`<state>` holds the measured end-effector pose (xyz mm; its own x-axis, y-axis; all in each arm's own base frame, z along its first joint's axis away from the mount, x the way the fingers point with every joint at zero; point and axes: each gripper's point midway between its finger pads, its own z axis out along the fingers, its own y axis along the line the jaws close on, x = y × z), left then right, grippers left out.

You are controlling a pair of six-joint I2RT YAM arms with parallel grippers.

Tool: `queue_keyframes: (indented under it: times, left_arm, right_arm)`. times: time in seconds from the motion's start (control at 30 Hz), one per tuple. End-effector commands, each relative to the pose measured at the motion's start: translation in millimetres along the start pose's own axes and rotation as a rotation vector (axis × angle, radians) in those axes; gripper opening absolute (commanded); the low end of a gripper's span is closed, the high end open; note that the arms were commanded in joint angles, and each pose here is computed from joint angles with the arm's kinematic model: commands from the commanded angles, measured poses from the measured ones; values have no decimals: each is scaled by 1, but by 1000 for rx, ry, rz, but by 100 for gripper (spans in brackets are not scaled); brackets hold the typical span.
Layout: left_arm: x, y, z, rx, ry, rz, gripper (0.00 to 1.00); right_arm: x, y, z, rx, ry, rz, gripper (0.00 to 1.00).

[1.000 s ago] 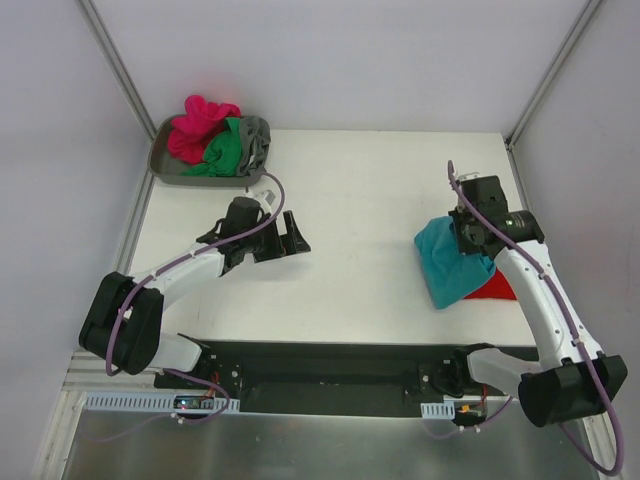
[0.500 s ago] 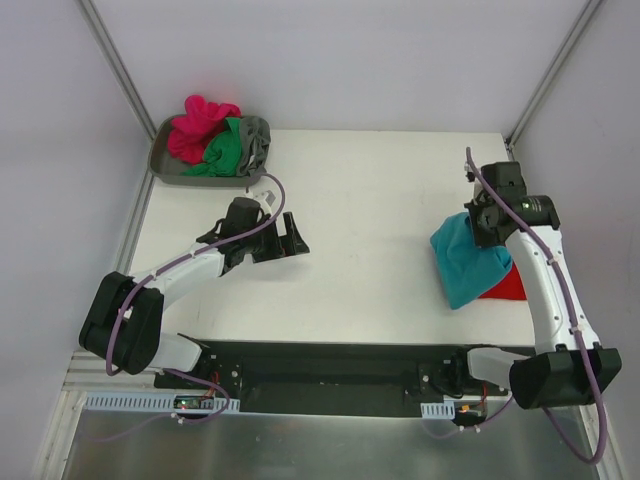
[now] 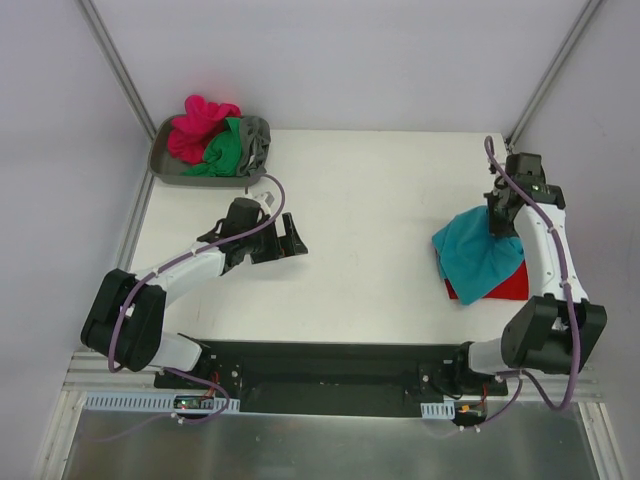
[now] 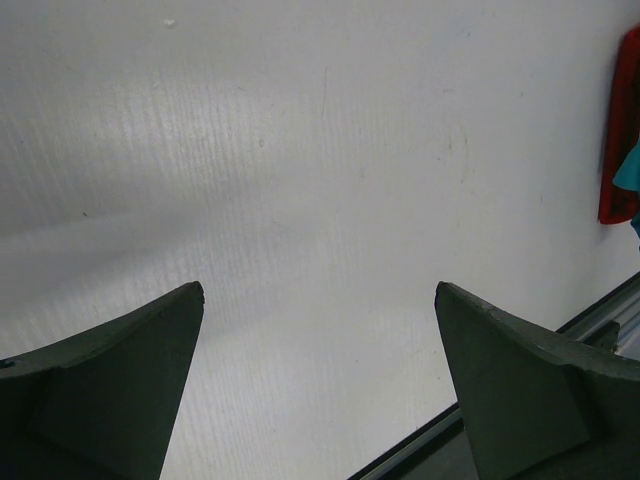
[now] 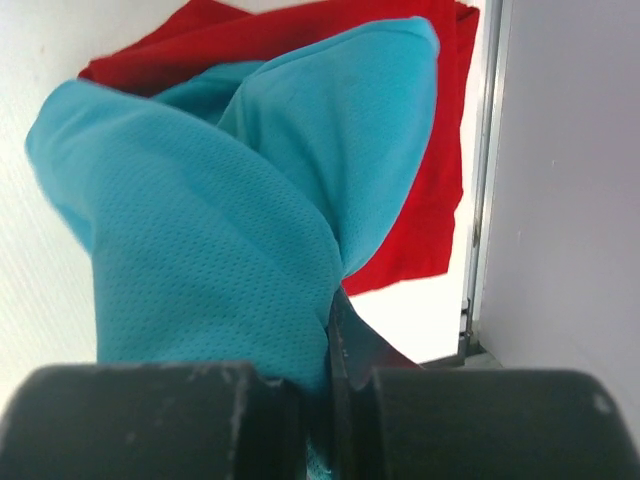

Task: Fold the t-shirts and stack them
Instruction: Put the neatly folded tshirt into the corner of the board with the right arm

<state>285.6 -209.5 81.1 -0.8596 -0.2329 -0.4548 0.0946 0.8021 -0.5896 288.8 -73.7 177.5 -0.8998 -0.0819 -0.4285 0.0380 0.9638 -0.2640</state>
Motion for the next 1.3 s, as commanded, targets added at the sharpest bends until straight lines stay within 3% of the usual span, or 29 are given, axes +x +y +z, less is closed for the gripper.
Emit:
queue_keyframes:
  times: [0.0, 0.33, 0.7, 0.73, 0.83, 0.87, 1.0, 1.1, 1.27]
  left_arm:
    - [-11, 3, -1, -15, -27, 12, 99]
    - [-10, 7, 1, -29, -18, 6, 99]
    - [-11, 5, 3, -19, -10, 3, 99]
    - [-10, 5, 3, -19, -6, 3, 99]
    - [-10, 5, 3, -17, -5, 2, 99]
    - [-9, 5, 3, -17, -5, 3, 99]
    - [-10, 1, 1, -2, -3, 2, 99]
    - [-9, -1, 0, 9, 1, 0, 99]
    - [-10, -3, -4, 15, -9, 3, 99]
  right_arm:
    - [-25, -9, 26, -45, -61, 61, 0]
    - [9, -20, 75, -89, 87, 293, 0]
    - [23, -22, 101, -204, 157, 557, 2]
    - [26, -25, 103, -181, 169, 575, 9]
    - [28, -31, 102, -150, 168, 579, 54]
    - [24, -33, 99, -146, 154, 575, 61]
    - [21, -46, 76, -73, 126, 569, 75]
    - [26, -66, 53, 80, 97, 559, 96]
    - [29, -90, 7, 274, 32, 592, 96]
